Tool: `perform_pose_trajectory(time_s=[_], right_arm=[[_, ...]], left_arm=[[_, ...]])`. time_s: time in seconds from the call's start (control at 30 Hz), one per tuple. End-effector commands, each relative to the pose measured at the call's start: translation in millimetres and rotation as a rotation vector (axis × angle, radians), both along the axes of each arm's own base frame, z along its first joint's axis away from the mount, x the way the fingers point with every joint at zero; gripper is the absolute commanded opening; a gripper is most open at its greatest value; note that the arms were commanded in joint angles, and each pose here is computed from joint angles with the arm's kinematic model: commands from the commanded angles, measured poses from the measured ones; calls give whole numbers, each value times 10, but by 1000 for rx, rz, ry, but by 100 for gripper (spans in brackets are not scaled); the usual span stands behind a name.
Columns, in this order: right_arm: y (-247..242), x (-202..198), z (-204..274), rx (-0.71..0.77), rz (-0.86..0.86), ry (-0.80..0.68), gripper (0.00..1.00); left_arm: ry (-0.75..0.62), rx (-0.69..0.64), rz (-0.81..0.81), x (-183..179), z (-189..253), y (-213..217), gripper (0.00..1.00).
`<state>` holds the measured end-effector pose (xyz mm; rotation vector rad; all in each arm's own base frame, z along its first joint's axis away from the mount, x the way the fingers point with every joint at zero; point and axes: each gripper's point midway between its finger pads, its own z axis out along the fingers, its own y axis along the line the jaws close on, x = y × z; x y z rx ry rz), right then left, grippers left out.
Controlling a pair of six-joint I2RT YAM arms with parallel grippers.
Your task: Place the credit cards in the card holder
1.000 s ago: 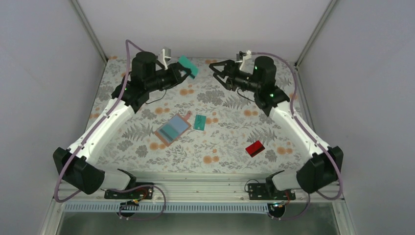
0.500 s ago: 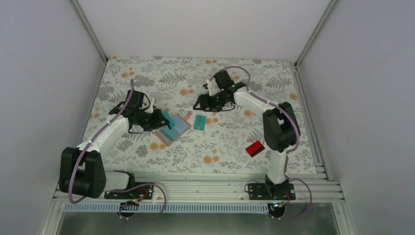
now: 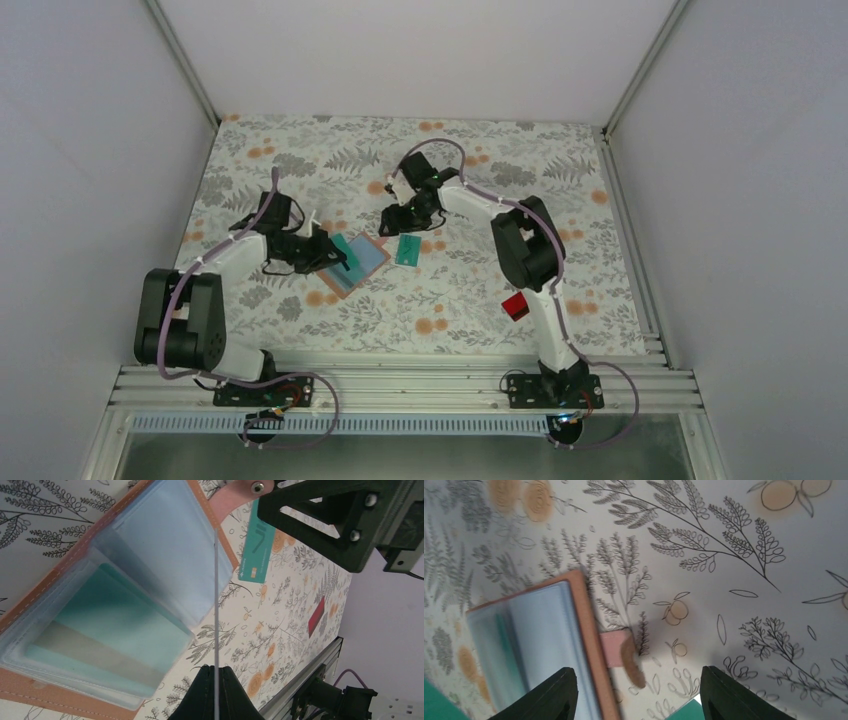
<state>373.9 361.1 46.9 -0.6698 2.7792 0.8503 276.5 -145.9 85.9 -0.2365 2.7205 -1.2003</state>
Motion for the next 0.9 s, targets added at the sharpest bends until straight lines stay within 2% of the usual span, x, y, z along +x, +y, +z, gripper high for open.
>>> perform_pose_trajectory(time_s=[0.0,0.2,0.33,0.4,0.57,0.87], right_arm=[[103,26,-80,-5,40,-12,59],[205,34,-171,5,57,-8,39],[197,29,-207,0,60,-4,12],[178,5,-229,-9,61,4,5],[32,-105,-272,-52,11,42,4],[-13,-383,-399,-19,-11,161,4]], left_arm=[[-19,-40,-21,10,-28,-16,2],[19,-68,5,-2,-158,-10,2],[35,-84,22,-11,-232,-14,2],[37,-88,31,-11,-262,-13,2],[47,-124,58,17,-354,-39,2],[100,-138,128,64,-475,-25,2]])
